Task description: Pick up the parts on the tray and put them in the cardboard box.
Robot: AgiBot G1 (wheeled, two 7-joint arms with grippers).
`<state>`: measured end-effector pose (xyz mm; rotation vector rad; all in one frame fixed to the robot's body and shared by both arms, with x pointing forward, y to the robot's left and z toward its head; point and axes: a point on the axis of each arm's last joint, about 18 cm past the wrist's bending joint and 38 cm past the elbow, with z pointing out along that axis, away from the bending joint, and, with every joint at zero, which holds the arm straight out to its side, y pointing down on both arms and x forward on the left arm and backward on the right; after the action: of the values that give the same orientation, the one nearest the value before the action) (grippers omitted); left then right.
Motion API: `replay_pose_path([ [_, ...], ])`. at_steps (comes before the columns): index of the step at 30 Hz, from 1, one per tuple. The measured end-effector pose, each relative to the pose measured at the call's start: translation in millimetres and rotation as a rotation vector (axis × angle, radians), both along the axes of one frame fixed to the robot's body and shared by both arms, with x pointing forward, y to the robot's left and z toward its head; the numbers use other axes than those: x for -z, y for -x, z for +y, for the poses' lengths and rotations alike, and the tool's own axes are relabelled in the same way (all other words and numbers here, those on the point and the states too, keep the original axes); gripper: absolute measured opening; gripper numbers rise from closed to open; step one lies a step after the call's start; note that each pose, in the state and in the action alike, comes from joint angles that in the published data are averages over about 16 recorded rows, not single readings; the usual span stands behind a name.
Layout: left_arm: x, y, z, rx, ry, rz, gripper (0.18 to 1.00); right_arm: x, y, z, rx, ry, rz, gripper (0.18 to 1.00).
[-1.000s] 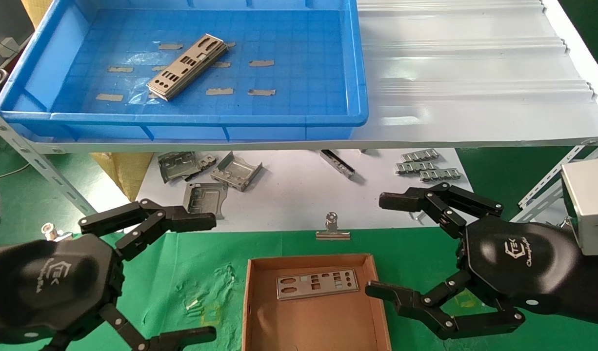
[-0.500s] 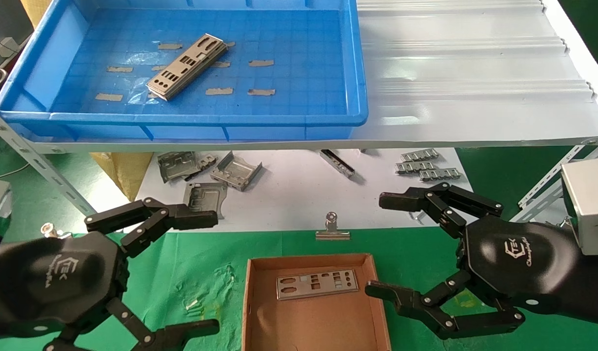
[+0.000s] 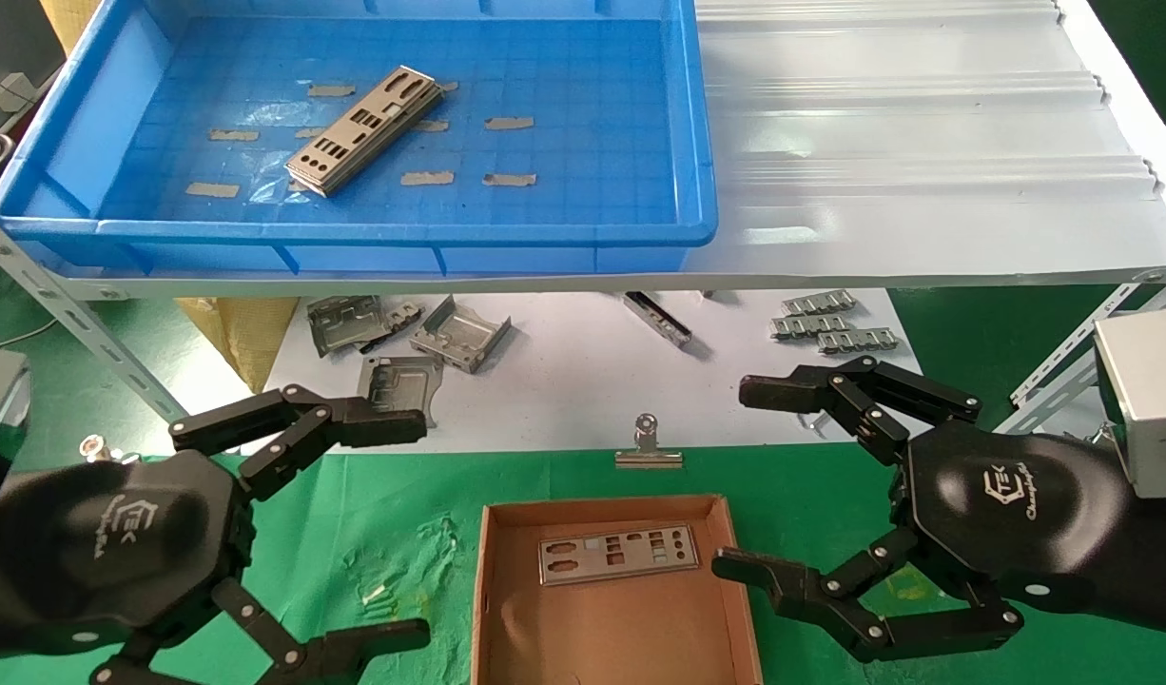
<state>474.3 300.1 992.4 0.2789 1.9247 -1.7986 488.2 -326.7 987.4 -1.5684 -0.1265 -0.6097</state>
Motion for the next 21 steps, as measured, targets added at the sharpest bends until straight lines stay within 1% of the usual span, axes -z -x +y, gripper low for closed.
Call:
replay_pose_path([
  [21, 0.4, -0.9, -0.1, -0.001, 0.000, 0.000, 1.001, 0.0, 0.0, 0.0, 0.000, 0.000, 0.000, 1.000],
])
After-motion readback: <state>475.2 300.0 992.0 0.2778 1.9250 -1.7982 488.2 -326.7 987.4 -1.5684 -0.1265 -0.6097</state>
